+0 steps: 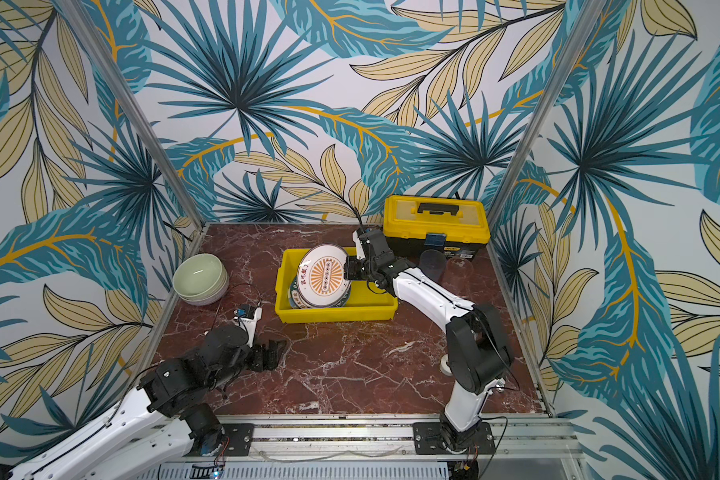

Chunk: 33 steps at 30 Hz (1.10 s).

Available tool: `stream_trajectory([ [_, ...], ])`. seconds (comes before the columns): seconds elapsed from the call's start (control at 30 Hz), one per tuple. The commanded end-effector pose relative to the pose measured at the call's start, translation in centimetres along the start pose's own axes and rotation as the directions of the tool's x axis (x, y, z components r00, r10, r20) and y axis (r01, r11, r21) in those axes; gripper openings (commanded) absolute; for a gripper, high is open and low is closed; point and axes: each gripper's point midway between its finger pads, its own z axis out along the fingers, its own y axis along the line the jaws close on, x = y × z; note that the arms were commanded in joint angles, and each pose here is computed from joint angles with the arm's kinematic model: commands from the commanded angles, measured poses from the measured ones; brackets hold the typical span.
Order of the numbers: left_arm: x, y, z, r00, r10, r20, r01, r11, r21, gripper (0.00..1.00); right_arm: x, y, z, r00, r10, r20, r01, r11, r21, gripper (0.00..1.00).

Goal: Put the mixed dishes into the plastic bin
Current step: 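Lower the sunburst plate upright against the green-rimmed plate with the right gripper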

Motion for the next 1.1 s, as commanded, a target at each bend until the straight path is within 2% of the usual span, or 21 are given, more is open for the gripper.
stream_trajectory([
  [0.0,-0.3,0.3,-0.4,1.000,0.011,0.013,-0.010,1.000,-0.014,0.92,-0.9,0.9,0.8,0.999,0.024,0.032,-0.022,0.998,-0.066,0.00],
  [0.4,-0.3,0.4,-0.4,1.000,0.006,0.014,-0.006,1.000,-0.015,0.92,0.5,0.3,3.8,0.998,0.058,-0.018,-0.060,0.992,-0.109,0.03],
  [1.07,-0.6,0.7,-0.6,1.000,0.003,0.029,-0.002,1.000,-0.030,0.92,2.3,-1.1,6.2,0.990,0.117,-0.077,-0.126,0.985,-0.120,0.07],
])
